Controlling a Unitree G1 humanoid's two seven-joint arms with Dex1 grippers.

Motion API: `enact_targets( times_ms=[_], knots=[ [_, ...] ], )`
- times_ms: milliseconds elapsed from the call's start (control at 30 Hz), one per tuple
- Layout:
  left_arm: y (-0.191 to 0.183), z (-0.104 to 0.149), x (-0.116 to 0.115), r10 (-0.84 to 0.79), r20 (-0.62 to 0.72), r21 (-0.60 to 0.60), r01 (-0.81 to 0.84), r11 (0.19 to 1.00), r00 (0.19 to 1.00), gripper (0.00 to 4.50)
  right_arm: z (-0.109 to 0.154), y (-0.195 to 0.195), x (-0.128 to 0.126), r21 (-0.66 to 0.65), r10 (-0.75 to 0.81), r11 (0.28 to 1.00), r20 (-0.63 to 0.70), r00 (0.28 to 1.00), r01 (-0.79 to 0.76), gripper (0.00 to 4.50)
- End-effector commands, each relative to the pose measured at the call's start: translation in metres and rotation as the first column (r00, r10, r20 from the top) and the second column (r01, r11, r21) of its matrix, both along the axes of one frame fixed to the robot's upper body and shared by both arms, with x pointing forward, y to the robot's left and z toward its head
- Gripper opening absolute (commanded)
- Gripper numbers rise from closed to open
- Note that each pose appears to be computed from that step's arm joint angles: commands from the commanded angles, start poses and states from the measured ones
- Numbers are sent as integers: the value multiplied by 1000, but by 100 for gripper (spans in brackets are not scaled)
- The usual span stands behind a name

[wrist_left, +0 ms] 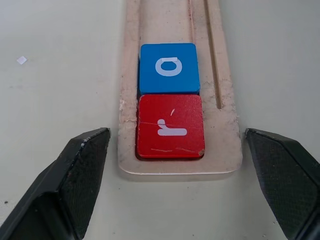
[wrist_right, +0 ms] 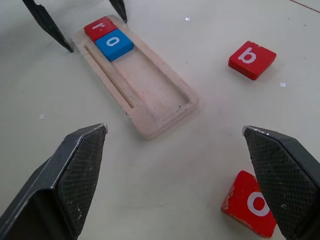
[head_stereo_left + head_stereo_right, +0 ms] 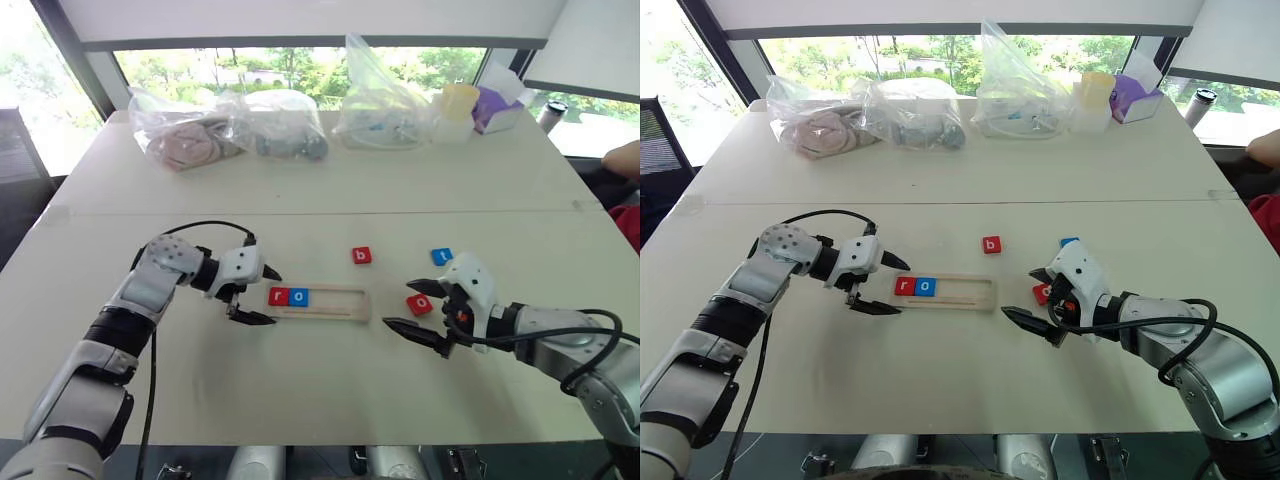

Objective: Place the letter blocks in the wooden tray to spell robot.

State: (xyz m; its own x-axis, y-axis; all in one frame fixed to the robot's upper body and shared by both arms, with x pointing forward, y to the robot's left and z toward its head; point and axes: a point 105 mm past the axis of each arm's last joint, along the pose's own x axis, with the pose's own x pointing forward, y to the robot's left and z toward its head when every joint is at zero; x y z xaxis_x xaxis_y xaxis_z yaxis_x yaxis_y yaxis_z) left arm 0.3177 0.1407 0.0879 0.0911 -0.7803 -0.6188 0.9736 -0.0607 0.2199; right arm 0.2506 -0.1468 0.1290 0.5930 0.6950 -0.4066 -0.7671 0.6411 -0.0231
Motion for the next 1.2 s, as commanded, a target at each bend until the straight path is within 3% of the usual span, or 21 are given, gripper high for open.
enact_targets(
  times_ms=[33, 267, 500, 933, 1033, 1200],
  knots=[
    [14, -14, -5, 18, 18, 90, -19, 996, 1000, 447, -4, 2, 22, -30, -96, 995, 13, 995, 96, 450],
    [53, 8, -18, 135, 2, 136, -134, 982, 991, 447, -6, 37, 65, 62, -332, 939, -101, 938, 339, 450],
    [76, 42, -22, 344, 34, 51, -346, 937, 938, 447, -11, 63, 93, 70, -446, 884, -179, 877, 463, 450],
    [65, 30, -36, 475, 24, -31, -474, 880, 880, 447, -36, 110, 114, -16, -434, 899, -181, 883, 438, 450],
    [62, 26, -36, 473, 28, -30, -472, 881, 881, 450, -39, 117, 112, -37, -409, 912, -167, 897, 409, 364],
    [56, 25, -32, 469, 36, -46, -467, 883, 882, 450, -41, 116, 108, -61, -404, 915, -140, 904, 400, 121]
  ],
)
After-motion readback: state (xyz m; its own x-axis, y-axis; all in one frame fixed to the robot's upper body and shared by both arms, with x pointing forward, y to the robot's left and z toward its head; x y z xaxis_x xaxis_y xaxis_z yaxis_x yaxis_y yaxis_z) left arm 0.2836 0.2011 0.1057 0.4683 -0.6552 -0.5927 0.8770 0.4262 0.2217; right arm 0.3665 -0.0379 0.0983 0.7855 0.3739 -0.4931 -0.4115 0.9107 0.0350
